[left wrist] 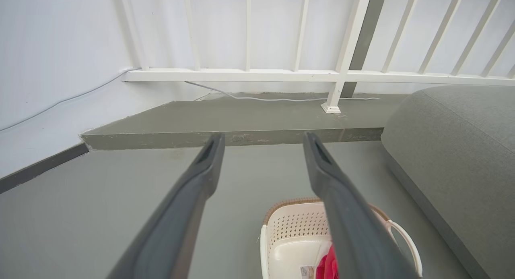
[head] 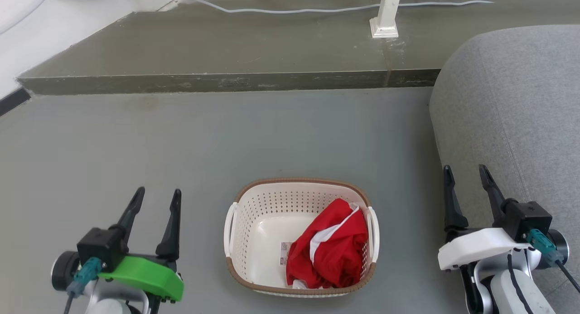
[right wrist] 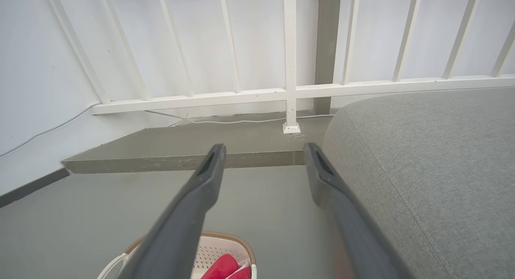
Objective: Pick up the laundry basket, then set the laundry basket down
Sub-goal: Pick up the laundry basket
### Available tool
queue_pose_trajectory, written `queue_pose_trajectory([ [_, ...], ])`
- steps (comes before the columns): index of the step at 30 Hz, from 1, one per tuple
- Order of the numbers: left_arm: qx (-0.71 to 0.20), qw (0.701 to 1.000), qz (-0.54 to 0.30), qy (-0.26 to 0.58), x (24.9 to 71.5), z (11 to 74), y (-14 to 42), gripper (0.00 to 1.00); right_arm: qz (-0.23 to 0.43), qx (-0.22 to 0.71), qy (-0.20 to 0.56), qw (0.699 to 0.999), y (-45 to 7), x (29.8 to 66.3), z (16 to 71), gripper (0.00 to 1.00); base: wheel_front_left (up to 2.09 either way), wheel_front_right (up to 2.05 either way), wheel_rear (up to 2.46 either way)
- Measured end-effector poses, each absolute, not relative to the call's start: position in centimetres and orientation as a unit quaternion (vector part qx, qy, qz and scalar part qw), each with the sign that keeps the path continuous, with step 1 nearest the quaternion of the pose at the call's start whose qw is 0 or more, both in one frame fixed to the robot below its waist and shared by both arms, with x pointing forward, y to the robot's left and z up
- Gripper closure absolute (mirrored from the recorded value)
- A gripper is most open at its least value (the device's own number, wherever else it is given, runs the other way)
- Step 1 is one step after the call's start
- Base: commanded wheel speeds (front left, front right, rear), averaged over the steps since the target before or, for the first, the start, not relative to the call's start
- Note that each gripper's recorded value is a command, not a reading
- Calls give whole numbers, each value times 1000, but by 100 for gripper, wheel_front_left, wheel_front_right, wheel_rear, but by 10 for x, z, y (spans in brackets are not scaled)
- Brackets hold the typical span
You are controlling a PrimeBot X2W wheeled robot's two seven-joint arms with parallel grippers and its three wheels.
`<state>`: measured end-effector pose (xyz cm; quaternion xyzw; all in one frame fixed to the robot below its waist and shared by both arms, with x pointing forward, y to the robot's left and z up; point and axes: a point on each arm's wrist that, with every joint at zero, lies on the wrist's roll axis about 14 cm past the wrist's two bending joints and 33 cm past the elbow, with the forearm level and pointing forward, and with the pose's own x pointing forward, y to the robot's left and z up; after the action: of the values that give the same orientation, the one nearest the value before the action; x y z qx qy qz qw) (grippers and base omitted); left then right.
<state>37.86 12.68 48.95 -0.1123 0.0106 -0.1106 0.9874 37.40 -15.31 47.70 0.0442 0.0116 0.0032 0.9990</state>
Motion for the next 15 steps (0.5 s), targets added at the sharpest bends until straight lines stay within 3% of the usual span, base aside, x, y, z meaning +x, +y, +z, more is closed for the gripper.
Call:
queue_pose_trajectory([
  [15,-114,987,-108,16,372,489,127,0,3,47,14,999,-152,370,479,0,0,0,0],
])
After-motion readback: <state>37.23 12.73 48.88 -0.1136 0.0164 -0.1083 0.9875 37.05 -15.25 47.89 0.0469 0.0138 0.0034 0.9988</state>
